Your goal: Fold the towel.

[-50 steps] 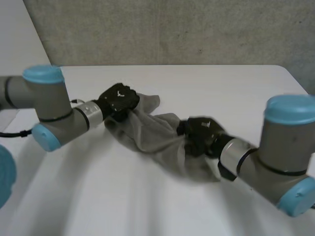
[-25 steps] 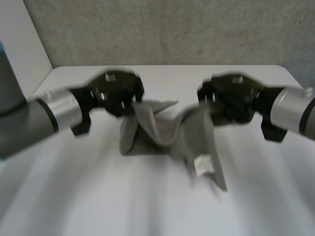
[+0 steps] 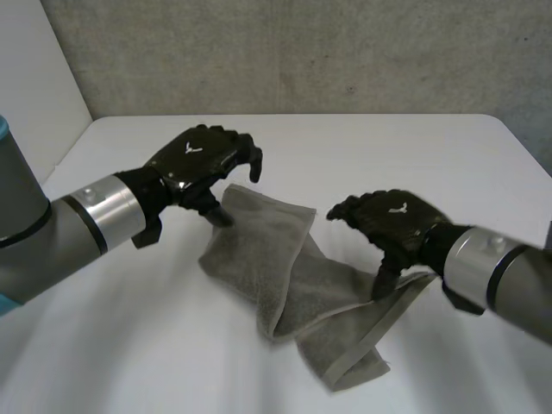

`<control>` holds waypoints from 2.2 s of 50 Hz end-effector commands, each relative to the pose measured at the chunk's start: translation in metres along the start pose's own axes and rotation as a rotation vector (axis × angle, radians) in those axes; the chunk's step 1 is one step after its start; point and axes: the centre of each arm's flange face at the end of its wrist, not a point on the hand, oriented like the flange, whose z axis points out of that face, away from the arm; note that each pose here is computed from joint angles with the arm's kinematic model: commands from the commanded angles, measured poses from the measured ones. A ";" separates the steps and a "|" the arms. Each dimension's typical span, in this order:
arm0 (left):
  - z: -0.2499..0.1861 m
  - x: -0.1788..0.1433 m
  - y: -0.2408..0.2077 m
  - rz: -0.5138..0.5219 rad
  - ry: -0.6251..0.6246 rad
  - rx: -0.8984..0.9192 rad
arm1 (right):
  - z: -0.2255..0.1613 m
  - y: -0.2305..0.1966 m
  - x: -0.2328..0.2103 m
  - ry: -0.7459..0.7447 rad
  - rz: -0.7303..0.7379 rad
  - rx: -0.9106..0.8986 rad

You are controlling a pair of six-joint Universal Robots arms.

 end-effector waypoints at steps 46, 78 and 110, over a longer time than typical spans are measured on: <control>0.010 0.065 0.105 0.588 0.407 -0.195 | 0.041 0.094 0.000 0.046 -0.002 -0.125; 0.049 -0.058 -0.160 0.225 -0.235 0.479 | 0.011 -0.174 0.085 0.195 -0.053 0.519; -0.001 0.029 0.074 0.058 -0.070 -0.128 | 0.040 0.013 0.019 0.017 -0.256 -0.051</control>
